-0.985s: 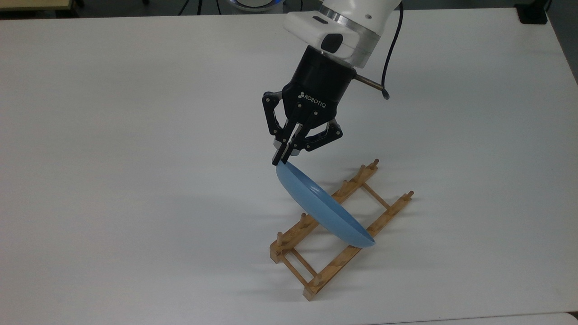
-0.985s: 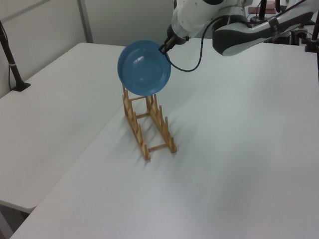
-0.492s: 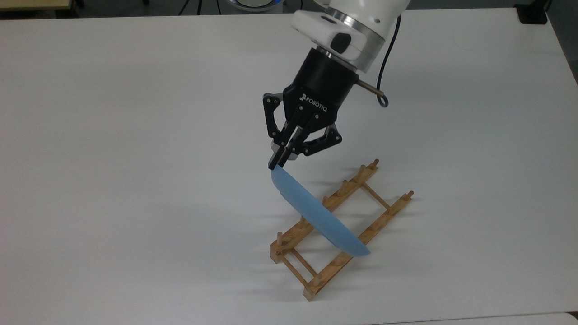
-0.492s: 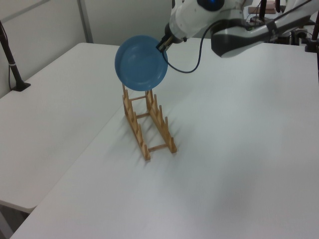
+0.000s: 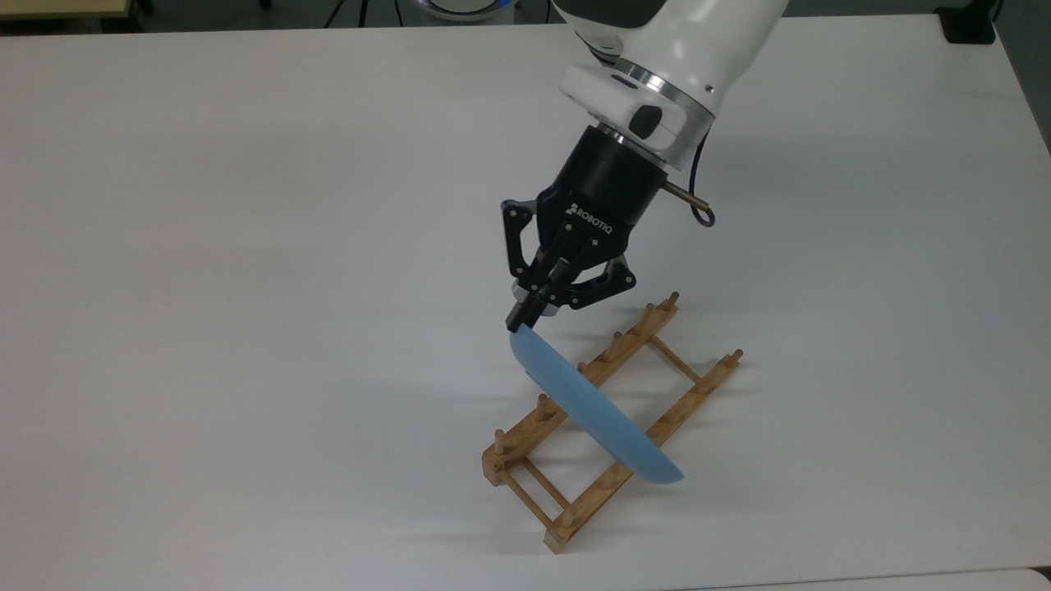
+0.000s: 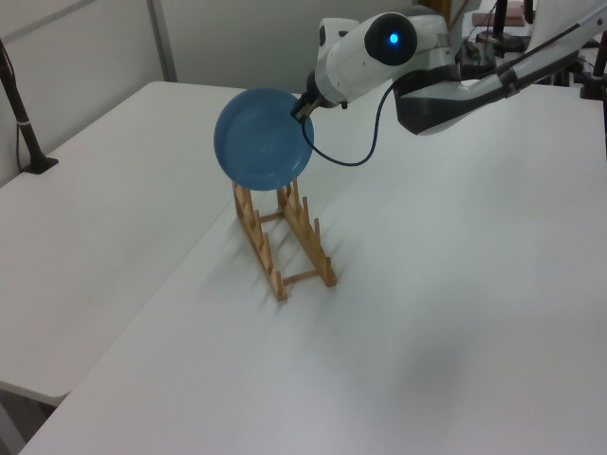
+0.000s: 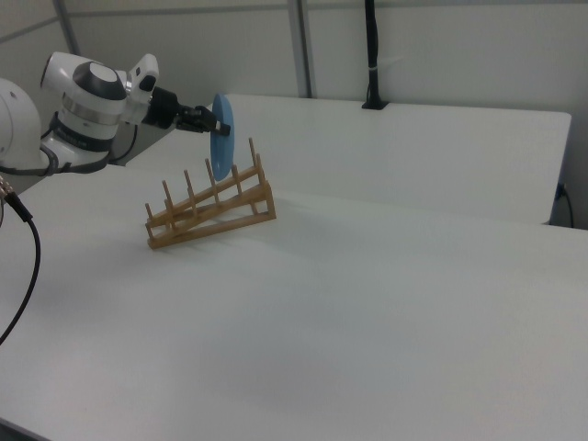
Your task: Place plate in plate rack
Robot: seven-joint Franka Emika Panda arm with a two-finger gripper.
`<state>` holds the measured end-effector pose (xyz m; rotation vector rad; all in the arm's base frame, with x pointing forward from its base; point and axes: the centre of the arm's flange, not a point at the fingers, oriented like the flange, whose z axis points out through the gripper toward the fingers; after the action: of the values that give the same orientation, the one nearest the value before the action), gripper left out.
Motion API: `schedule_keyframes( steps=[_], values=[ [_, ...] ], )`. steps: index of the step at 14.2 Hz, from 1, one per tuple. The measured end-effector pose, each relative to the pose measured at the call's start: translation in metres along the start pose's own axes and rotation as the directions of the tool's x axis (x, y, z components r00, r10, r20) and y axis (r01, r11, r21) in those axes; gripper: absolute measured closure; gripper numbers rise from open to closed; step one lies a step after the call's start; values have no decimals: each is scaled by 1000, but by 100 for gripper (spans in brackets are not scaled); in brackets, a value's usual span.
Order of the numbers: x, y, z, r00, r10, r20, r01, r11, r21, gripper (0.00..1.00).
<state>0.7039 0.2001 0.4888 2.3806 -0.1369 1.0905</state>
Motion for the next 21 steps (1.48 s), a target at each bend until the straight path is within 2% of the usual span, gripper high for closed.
schedule_keyframes(
  steps=[6, 9, 10, 13, 15, 17, 19, 20, 21],
  values=[
    [-23, -31, 8, 999, -47, 25, 47, 999, 15, 88],
    [-24, -32, 10, 998, -48, 27, 48, 999, 15, 70],
    [-23, -31, 10, 999, -45, 25, 45, 999, 14, 69],
    [-12, -23, 3, 1000, -18, 12, 17, 1000, 16, 39],
    [1, -13, -11, 998, 46, 31, -47, 998, 46, 18],
    [19, 4, -35, 986, 135, 93, -145, 983, 111, 0],
    [27, 27, -52, 958, 169, 231, -210, 963, 168, 0],
    [28, 49, -54, 930, 130, 344, -210, 955, 207, 0],
    [26, 65, -54, 910, 88, 404, -198, 950, 240, 0]
  ],
)
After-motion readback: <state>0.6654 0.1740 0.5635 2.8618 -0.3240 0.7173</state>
